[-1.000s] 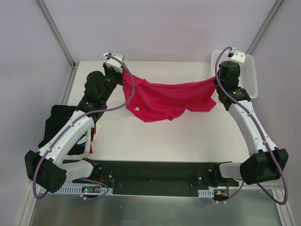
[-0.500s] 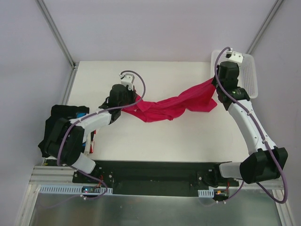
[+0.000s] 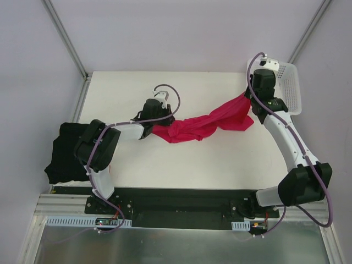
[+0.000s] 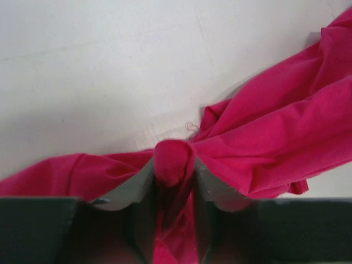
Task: Fold and stack the t-shirts
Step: Flatten out the tshirt
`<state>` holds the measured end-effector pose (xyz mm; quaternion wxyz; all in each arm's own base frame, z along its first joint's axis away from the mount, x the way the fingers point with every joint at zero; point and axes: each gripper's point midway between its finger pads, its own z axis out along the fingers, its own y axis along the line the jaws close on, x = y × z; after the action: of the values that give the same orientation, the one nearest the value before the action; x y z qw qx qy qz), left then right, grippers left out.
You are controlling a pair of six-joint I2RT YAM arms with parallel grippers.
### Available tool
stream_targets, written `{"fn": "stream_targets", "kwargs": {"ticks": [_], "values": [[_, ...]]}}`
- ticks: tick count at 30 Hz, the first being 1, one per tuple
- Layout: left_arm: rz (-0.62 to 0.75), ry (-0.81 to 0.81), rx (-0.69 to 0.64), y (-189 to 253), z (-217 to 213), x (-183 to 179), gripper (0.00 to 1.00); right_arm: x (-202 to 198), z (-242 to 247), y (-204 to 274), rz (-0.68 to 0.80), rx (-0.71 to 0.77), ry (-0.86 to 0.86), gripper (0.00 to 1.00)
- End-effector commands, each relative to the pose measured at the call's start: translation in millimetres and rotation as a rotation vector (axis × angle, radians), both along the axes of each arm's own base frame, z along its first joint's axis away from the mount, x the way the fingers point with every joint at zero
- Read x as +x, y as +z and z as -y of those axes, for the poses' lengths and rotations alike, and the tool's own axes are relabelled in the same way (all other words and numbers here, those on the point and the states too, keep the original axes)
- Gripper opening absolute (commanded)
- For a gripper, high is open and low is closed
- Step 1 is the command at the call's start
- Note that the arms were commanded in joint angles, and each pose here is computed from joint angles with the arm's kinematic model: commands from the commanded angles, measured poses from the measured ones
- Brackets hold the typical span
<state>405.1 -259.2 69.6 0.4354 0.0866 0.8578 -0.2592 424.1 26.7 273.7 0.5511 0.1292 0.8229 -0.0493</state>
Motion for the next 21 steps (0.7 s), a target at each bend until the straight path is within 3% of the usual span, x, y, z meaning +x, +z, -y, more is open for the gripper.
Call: {"fn": "stream_targets", "kwargs": {"ticks": [1, 4, 7, 13, 21], "values": [[0.059, -0.042, -0.096, 37, 28, 20, 0.48, 15, -5, 27, 0.079, 0.017, 0.012, 0.01], [0.08, -0.057, -0.096, 51, 33, 28, 0.73, 19, -9, 19, 0.062, 0.029, 0.02, 0.01], [0.116, -0.057, -0.088, 69, 34, 36, 0.82, 23, -11, 9, 0.039, 0.033, 0.025, 0.01], [0.171, -0.036, -0.022, 91, 21, 37, 0.81, 25, -13, 1, 0.017, 0.038, 0.028, 0.01], [0.189, 0.01, 0.105, 90, -14, 15, 0.79, 24, -13, -6, -0.003, 0.027, 0.033, 0.01]]}}
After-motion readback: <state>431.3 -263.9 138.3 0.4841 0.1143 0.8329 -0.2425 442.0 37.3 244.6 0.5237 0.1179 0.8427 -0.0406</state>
